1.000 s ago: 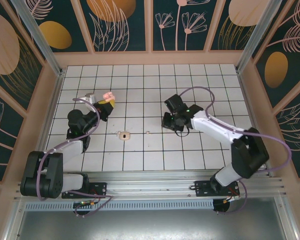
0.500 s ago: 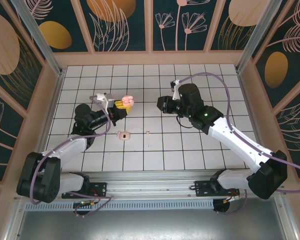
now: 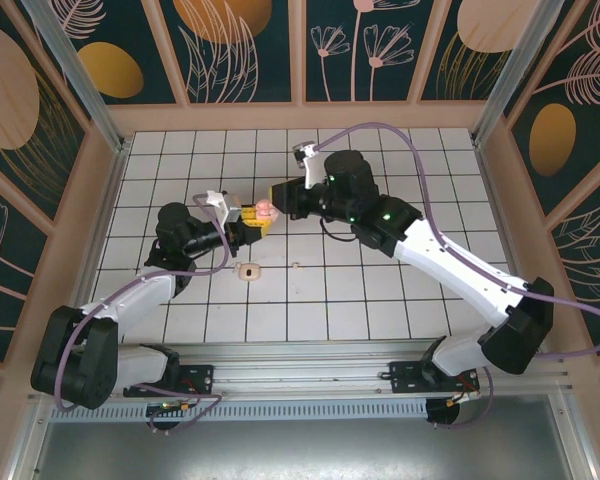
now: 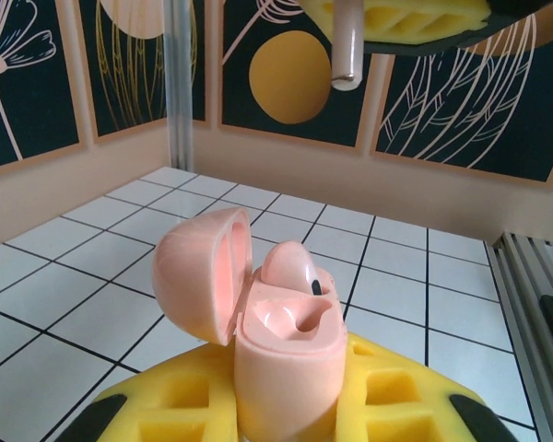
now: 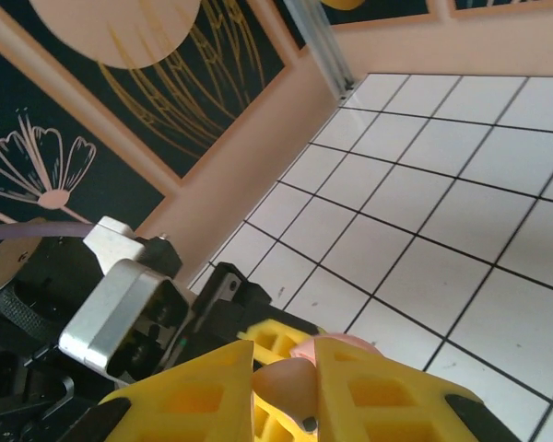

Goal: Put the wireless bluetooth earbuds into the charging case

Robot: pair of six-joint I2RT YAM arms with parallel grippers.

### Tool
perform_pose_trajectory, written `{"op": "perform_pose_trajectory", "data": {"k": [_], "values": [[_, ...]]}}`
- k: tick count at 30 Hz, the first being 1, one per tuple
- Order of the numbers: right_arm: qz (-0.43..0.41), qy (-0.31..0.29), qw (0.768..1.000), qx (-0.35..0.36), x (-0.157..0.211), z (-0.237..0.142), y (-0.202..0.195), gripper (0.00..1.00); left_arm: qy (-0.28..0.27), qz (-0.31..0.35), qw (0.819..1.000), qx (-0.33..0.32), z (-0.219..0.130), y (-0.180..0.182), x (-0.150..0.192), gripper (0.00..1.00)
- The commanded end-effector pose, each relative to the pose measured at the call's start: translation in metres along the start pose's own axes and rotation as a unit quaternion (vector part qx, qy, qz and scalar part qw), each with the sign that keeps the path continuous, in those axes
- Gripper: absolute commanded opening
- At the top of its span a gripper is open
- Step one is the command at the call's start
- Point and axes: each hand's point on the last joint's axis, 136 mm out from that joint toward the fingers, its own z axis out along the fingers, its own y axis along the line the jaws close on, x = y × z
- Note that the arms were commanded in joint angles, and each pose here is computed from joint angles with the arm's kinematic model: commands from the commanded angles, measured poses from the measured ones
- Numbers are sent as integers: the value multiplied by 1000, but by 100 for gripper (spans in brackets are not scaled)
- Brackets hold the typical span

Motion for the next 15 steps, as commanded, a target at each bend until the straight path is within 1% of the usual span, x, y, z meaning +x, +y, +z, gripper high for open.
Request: {"op": "perform_pose_trajectory", "data": {"k": [1, 9, 15], "values": [[-36, -6, 999, -20, -8, 7, 17, 21, -11, 45, 999, 20, 0, -10, -16, 2], [-43, 19, 999, -11, 7, 21, 16, 21, -18, 48, 999, 20, 0, -10, -21, 2], [-45, 32, 998, -3, 16, 23, 11, 21, -22, 45, 999, 14, -1, -9, -23, 2]]}}
